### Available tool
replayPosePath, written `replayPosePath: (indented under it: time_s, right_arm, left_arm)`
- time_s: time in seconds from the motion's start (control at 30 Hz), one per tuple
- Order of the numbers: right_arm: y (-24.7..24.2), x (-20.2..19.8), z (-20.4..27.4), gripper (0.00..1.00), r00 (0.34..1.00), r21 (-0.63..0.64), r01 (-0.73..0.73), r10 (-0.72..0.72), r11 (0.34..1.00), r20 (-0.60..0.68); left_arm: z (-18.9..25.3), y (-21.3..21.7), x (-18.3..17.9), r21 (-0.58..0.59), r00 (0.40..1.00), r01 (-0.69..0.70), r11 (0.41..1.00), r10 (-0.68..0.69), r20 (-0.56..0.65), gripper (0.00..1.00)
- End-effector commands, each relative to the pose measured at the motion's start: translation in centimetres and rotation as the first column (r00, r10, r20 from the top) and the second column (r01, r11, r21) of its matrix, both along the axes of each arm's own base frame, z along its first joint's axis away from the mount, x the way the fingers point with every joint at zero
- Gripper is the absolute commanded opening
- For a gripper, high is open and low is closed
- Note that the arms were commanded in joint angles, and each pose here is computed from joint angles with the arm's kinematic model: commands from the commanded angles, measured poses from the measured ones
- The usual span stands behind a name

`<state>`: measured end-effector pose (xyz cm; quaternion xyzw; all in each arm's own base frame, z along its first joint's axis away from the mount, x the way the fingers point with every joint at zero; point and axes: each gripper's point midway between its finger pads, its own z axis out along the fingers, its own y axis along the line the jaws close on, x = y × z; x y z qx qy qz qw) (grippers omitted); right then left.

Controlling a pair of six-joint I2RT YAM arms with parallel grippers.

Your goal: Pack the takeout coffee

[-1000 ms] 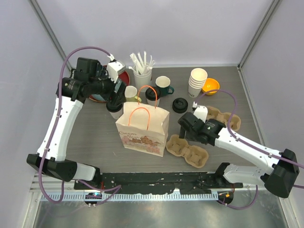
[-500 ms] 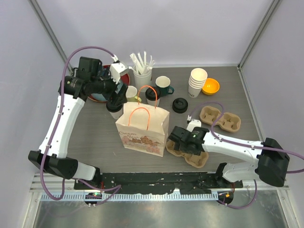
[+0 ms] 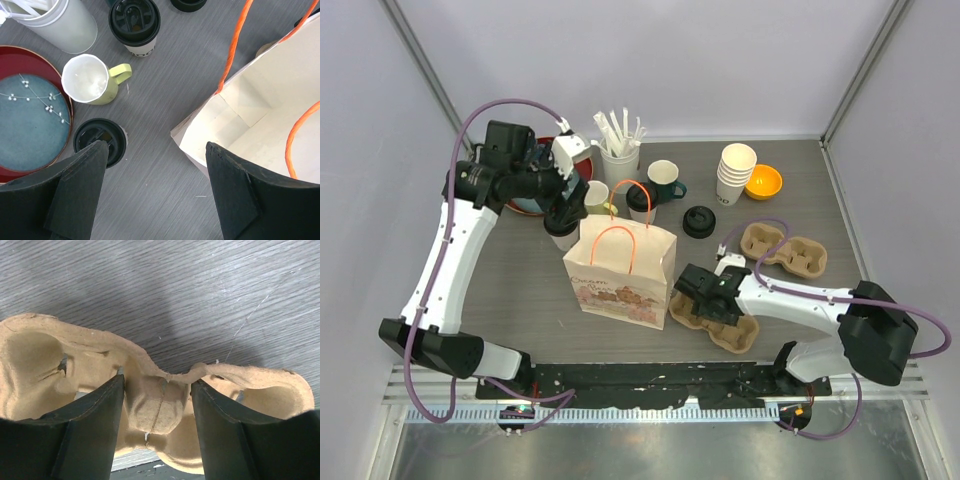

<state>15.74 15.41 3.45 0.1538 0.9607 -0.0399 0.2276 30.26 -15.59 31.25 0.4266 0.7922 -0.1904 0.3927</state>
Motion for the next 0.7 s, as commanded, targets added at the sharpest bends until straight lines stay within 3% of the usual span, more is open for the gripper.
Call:
replayPosePath:
  time_s: [0.0, 0.27, 0.67]
  right_arm:
    - [0.2, 1.2, 0.2, 0.58, 0.999, 0.002, 0.0, 0.0, 1.0, 0.045]
    - [-0.9, 1.8, 0.5, 0.44, 0.998, 0.01, -0.015, 0.014, 1.0, 0.057]
    - [-1.4, 4.5, 8.6, 0.4, 0.967, -0.032, -0.123, 0.127, 0.992, 0.22]
  left_arm:
    - [1.0, 0.2, -1.1, -0.007, 0.999, 0.031, 1.0, -0.03, 0.042, 0.83]
    - [1.2, 0.0, -2.2, -0.015, 0.998, 0.064, 0.998, -0.063, 0.022, 0.83]
    - [0.9, -0.6, -2.8, -0.019, 0.991, 0.115, 0.993, -0.116, -0.072, 0.84]
